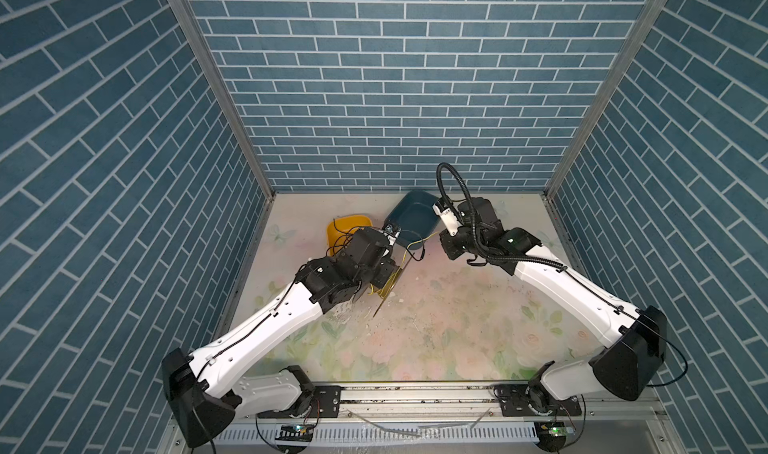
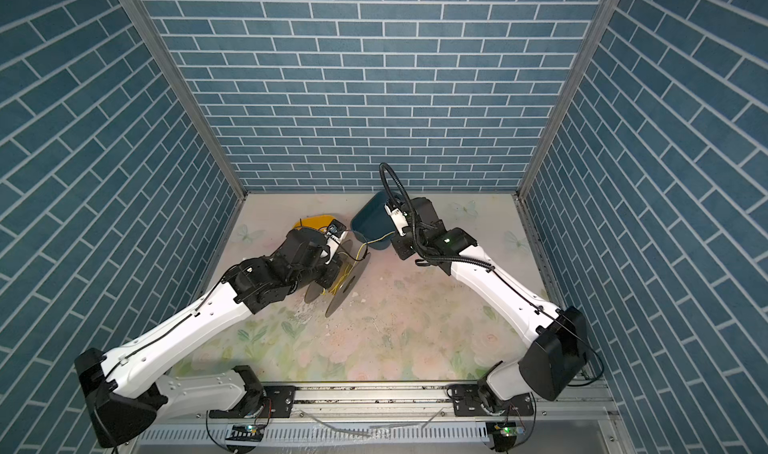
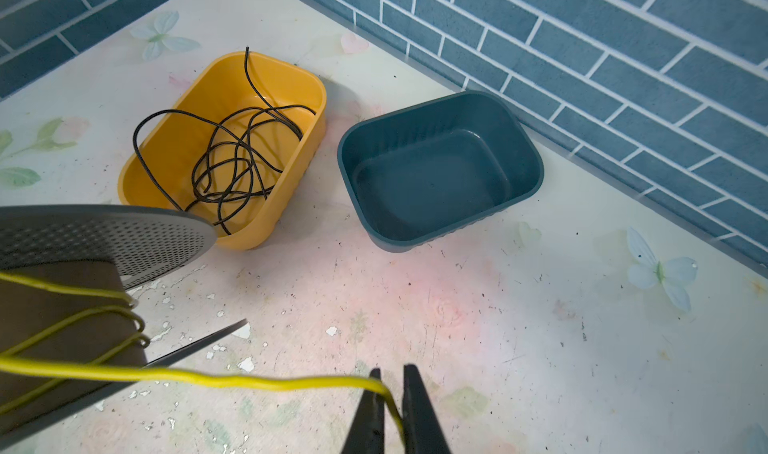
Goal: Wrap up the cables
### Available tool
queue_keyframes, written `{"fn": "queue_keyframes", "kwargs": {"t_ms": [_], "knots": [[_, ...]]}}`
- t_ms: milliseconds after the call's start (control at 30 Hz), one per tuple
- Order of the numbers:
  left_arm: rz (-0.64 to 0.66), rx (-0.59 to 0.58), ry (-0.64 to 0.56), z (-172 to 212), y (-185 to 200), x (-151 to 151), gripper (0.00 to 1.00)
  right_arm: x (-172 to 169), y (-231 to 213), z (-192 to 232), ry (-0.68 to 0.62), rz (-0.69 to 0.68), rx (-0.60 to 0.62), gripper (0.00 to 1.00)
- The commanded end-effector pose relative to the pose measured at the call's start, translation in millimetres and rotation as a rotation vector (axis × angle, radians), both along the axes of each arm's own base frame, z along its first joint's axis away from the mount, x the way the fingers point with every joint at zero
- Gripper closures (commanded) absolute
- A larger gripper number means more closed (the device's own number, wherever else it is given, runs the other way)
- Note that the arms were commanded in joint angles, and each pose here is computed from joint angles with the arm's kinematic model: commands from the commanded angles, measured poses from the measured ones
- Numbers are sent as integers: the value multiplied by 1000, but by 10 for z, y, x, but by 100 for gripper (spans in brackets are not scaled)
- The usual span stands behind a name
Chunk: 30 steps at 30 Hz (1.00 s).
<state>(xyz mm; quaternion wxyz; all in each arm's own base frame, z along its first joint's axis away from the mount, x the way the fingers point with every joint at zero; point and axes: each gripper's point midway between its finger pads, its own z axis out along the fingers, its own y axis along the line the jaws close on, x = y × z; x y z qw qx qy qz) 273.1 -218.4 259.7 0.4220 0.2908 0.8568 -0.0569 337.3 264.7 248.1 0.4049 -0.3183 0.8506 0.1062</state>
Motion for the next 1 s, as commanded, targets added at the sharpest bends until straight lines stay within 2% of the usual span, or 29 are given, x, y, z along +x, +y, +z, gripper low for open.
{"fn": "queue_keyframes", "kwargs": {"t_ms": [0, 133, 400, 567, 767, 967], "knots": [[-69, -35, 17, 90, 3, -193, 100, 280, -64, 234, -62, -84, 62, 100], [-86, -111, 35, 231, 2, -234, 100, 329, -61, 31, -31, -77, 50, 100], [-106, -247, 53, 490, -27, -238, 100, 262, 107, -315, 58, 10, 102, 100], [-96, -366, 73, 638, 28, -183, 100, 138, 217, -512, 127, 64, 158, 100], [-54, -443, 61, 771, 109, -68, 100, -63, 332, -628, 198, 133, 247, 100], [-33, -588, 91, 873, 144, 62, 100, -241, 388, -806, 272, 181, 295, 100]]}}
